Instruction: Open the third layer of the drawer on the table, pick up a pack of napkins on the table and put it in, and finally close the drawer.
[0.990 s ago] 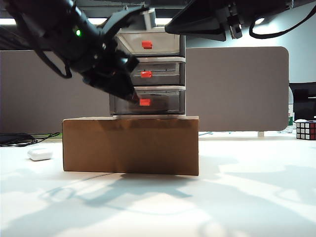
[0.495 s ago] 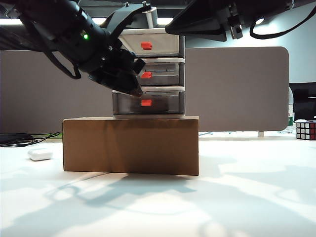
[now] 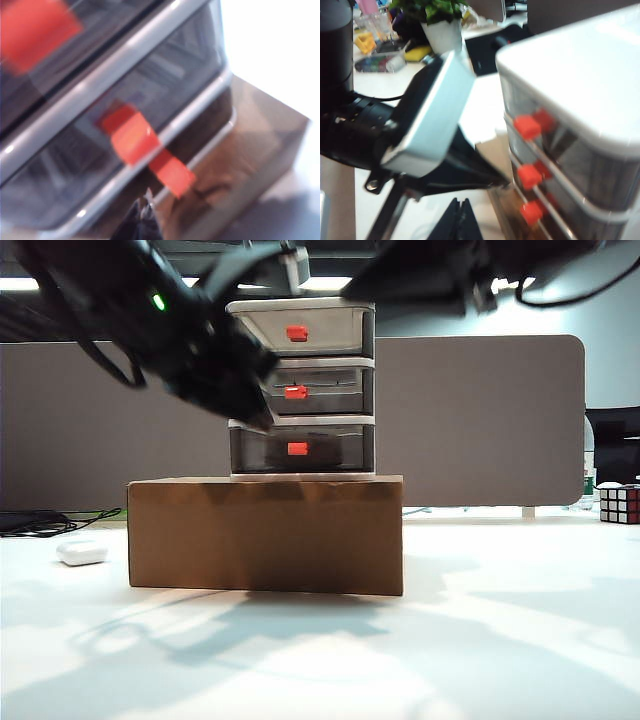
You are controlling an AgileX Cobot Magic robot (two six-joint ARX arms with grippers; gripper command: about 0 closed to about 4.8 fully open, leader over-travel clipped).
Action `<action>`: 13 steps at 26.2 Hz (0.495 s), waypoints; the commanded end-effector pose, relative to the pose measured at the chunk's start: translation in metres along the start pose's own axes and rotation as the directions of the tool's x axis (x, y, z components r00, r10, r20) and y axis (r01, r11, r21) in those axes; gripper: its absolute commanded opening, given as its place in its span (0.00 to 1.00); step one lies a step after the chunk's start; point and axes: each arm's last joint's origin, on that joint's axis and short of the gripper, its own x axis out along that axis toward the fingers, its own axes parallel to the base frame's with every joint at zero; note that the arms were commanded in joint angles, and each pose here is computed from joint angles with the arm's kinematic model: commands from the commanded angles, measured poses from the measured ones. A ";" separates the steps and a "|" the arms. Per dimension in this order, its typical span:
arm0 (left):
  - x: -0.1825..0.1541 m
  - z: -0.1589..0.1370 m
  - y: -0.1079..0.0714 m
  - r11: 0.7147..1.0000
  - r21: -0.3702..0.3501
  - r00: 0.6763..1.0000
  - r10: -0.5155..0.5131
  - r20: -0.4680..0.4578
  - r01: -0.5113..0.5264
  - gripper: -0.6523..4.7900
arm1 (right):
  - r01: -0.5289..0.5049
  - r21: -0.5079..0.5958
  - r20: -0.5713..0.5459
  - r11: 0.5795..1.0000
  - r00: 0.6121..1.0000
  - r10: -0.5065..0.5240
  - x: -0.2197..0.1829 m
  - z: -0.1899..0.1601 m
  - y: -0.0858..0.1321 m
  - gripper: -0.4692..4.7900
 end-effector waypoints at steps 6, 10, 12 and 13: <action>-0.096 -0.012 -0.008 0.994 -0.103 0.996 -0.035 0.082 0.043 0.11 | 0.170 -0.141 -0.054 0.975 0.982 -0.179 -0.060 0.021 0.036 0.08; -0.142 -0.037 -0.013 0.982 -0.188 0.975 0.045 0.219 -0.003 0.11 | 0.251 -0.152 -0.015 0.956 0.967 -0.256 -0.093 0.017 0.056 0.08; -0.159 -0.052 -0.018 0.976 -0.214 0.956 0.091 0.279 -0.031 0.11 | 0.306 -0.124 0.032 0.944 0.952 -0.304 -0.111 0.007 0.067 0.08; -0.165 -0.058 -0.020 0.972 -0.233 0.945 0.104 0.309 -0.031 0.11 | 0.325 -0.110 0.050 0.939 0.946 -0.321 -0.117 0.001 0.070 0.08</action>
